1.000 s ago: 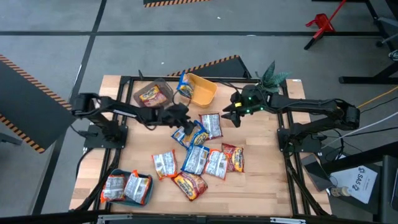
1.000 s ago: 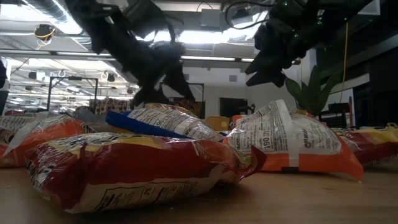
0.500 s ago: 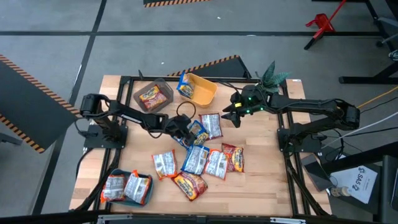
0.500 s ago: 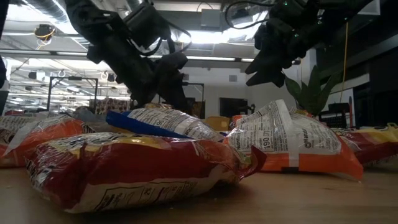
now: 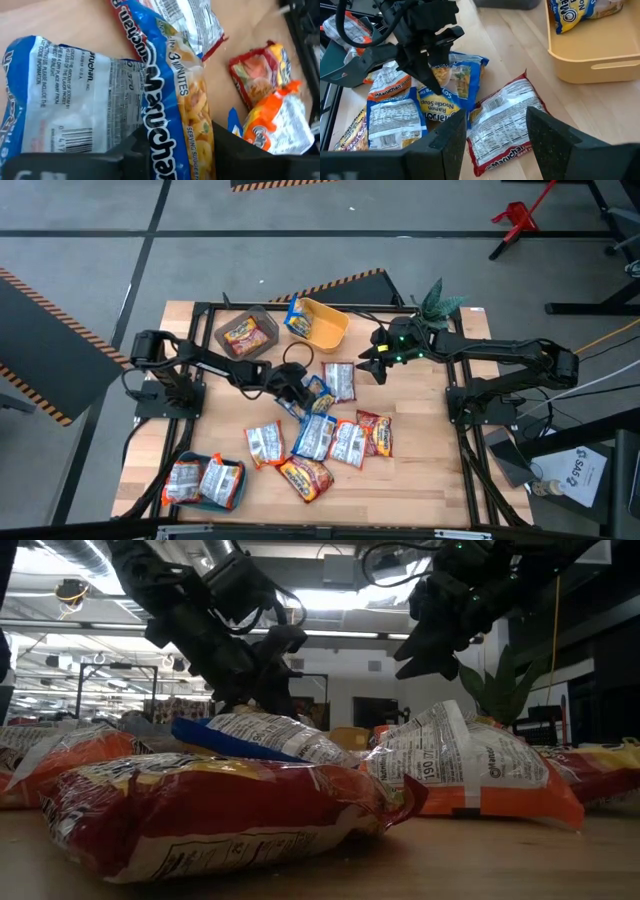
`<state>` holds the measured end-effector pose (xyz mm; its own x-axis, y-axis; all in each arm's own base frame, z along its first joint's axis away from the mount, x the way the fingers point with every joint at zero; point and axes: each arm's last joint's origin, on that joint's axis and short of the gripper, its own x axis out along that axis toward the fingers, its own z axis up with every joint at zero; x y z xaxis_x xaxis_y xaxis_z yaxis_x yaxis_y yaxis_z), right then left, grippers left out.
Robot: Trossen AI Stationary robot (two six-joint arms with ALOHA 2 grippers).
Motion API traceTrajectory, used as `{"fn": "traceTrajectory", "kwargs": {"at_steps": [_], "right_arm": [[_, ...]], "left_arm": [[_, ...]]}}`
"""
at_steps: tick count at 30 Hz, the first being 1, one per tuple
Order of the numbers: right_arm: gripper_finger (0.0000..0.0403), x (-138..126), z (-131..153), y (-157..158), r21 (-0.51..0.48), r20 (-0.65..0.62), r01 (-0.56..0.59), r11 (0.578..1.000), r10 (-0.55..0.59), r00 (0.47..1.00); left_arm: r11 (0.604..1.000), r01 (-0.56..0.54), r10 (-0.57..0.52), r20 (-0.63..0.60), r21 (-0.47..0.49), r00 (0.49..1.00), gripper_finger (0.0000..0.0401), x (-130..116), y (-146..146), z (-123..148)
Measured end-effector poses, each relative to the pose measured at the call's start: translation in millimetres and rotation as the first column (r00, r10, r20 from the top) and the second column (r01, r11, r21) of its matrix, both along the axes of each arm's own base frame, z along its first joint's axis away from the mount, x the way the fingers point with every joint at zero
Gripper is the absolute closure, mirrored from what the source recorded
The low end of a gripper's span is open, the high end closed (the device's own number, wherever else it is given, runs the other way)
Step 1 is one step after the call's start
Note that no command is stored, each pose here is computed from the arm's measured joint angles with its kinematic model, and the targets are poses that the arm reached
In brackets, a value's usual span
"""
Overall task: Sort Maruchan noodles
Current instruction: Put the blue noodle pack into the yellow bin
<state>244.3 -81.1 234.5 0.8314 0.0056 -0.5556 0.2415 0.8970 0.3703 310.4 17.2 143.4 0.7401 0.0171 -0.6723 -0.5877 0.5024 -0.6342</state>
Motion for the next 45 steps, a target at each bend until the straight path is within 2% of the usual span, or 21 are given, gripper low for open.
{"fn": "traceTrajectory", "kwargs": {"at_steps": [9,11,13,15,19,20,21,26,29,34,36,42,45], "right_arm": [[0.0212,0,0,0,0.002,-0.006,-0.001,1.000,0.001,1.000],[0.0212,0,0,0,0.001,-0.004,-0.001,1.000,0.001,1.000],[0.0212,0,0,0,0.000,-0.003,-0.001,1.000,0.001,1.000],[0.0212,0,0,0,0.000,-0.003,-0.001,1.000,0.001,1.000],[0.0212,0,0,0,-0.001,-0.001,0.000,1.000,0.000,1.000],[0.0212,0,0,0,-0.001,-0.002,-0.001,1.000,0.001,1.000],[0.0212,0,0,0,-0.001,-0.002,-0.001,1.000,0.001,1.000],[0.0212,0,0,0,-0.002,-0.001,-0.001,1.000,0.001,1.000],[0.0212,0,0,0,-0.003,0.001,-0.001,1.000,0.001,1.000],[0.0212,0,0,0,-0.002,0.001,-0.002,1.000,0.002,1.000],[0.0212,0,0,0,-0.002,0.001,-0.002,1.000,0.002,1.000],[0.0212,0,0,0,-0.002,0.001,-0.003,1.000,0.003,1.000],[0.0212,0,0,0,-0.005,0.001,-0.005,1.000,0.005,1.000]], "left_arm": [[0.984,-0.158,0.166,0.111,-0.083,0.980,0.0310,-3,16,29],[0.974,-0.212,0.223,0.153,-0.083,0.963,0.0311,-6,20,40],[0.951,-0.299,0.309,0.226,-0.080,0.924,0.0312,-7,24,52],[0.911,-0.406,0.406,0.296,-0.066,0.865,0.0312,-8,28,62],[0.797,-0.591,0.574,0.457,-0.122,0.679,0.0312,-5,35,76],[0.758,-0.635,0.616,0.481,-0.148,0.624,0.0312,-4,36,77],[0.721,-0.669,0.653,0.497,-0.177,0.572,0.0312,-3,38,76],[0.576,-0.776,0.767,0.499,-0.256,0.405,0.0312,7,45,68],[0.527,-0.809,0.784,0.515,-0.260,0.345,0.0312,19,52,71],[0.486,-0.834,0.808,0.497,-0.260,0.317,0.0313,38,68,64],[0.451,-0.847,0.836,0.468,-0.283,0.289,0.0313,43,74,55],[0.328,-0.843,0.907,0.392,-0.427,0.154,0.0313,53,88,27],[0.285,-0.855,0.919,0.376,-0.433,0.116,0.0313,54,91,15]]}}
